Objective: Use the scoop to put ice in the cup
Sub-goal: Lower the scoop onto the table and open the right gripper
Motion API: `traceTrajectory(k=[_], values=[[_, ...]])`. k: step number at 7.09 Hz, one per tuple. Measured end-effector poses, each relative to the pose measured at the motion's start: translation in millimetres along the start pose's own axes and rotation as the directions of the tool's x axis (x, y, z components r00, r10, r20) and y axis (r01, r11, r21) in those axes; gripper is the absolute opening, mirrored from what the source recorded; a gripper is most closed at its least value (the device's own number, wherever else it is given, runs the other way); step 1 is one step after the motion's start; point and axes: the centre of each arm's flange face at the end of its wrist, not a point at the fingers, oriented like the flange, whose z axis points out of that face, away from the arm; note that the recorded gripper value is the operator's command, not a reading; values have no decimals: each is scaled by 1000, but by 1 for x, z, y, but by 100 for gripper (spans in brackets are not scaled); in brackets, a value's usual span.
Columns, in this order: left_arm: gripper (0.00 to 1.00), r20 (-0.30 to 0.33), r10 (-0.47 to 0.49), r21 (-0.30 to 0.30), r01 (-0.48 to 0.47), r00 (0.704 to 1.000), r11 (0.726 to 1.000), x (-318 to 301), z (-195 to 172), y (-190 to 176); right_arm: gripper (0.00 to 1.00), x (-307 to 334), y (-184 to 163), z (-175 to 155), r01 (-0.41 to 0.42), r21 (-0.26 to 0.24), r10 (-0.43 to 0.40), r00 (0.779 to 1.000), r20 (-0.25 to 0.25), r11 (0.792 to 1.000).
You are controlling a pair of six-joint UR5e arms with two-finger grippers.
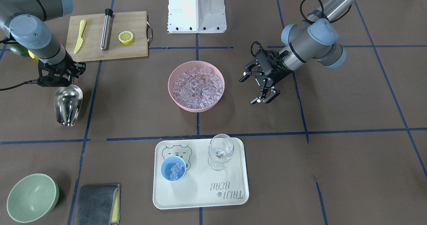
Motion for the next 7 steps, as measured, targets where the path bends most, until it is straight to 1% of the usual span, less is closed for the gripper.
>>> traceTrajectory(k=[5,6,7], values=[[100,-1,0,0,0,1000,1000,0,0,0,0,-1,0,7,-15,-27,16,1000,7,1000],[100,-1,0,0,0,1000,1000,0,0,0,47,-1,0,9,-16,-31,16,1000,5,999],[100,-1,0,0,0,1000,1000,0,0,0,99,-2,-1,10,-15,-32,16,1000,5,999]])
